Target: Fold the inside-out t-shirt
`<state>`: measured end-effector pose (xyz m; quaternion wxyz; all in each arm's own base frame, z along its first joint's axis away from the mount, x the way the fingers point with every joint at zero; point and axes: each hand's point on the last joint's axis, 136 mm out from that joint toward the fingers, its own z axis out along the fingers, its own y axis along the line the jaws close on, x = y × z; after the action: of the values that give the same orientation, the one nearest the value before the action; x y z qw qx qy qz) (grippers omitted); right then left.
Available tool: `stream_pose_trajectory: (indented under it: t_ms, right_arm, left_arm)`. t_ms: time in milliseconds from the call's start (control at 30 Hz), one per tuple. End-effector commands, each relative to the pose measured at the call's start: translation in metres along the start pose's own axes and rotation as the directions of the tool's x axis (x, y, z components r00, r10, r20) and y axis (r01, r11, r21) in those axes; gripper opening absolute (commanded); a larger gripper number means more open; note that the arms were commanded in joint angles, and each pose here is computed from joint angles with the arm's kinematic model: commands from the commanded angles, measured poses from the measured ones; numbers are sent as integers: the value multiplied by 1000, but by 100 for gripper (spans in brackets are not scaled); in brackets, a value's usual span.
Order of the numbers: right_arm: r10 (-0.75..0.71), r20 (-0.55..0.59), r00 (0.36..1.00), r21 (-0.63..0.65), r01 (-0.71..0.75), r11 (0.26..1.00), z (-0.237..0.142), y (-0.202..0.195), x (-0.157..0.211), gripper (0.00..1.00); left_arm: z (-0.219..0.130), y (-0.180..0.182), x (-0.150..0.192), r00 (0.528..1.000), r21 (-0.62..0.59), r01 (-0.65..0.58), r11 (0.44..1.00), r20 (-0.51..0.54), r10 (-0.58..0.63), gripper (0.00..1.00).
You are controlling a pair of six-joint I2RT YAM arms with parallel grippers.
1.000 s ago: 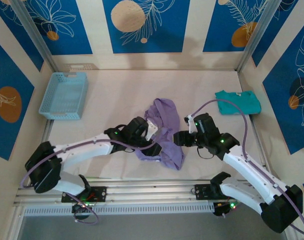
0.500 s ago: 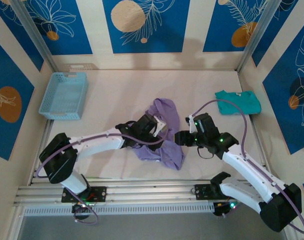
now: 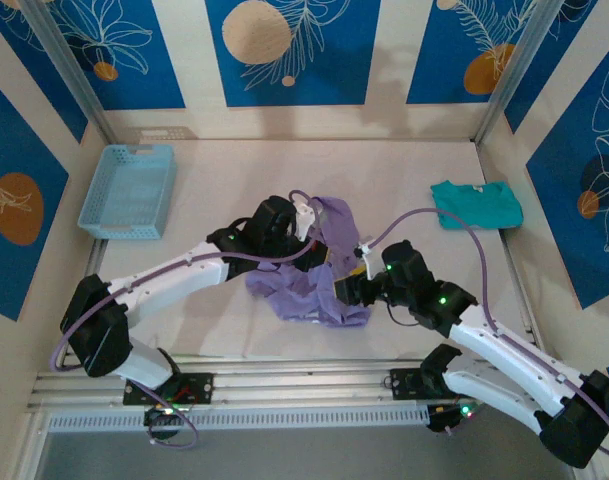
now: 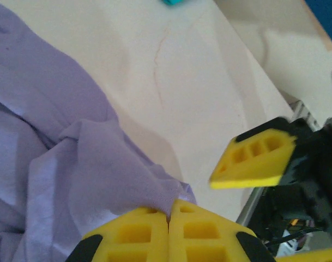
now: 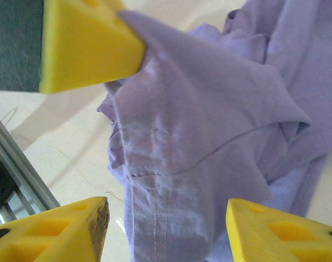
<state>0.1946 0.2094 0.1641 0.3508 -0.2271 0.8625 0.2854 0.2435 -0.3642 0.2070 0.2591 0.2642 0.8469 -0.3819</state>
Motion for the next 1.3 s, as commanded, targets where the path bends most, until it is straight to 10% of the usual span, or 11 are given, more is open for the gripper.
stream_pose_trajectory:
  t_ms: [0, 400, 1267]
  right_arm:
    - [-99, 59, 993, 42, 96, 994, 8, 0, -11, 61]
    - [-124, 20, 992, 225, 116, 967, 17, -19, -9, 48]
    - [-44, 40, 998, 119, 39, 992, 4, -18, -16, 29]
  left_arm:
    - [-11, -16, -13, 1000, 59, 6, 998, 28, -7, 0]
    - [-11, -14, -11, 1000, 47, 7, 999, 20, -8, 0]
    - [-8, -12, -9, 1000, 55, 6, 998, 10, -7, 0]
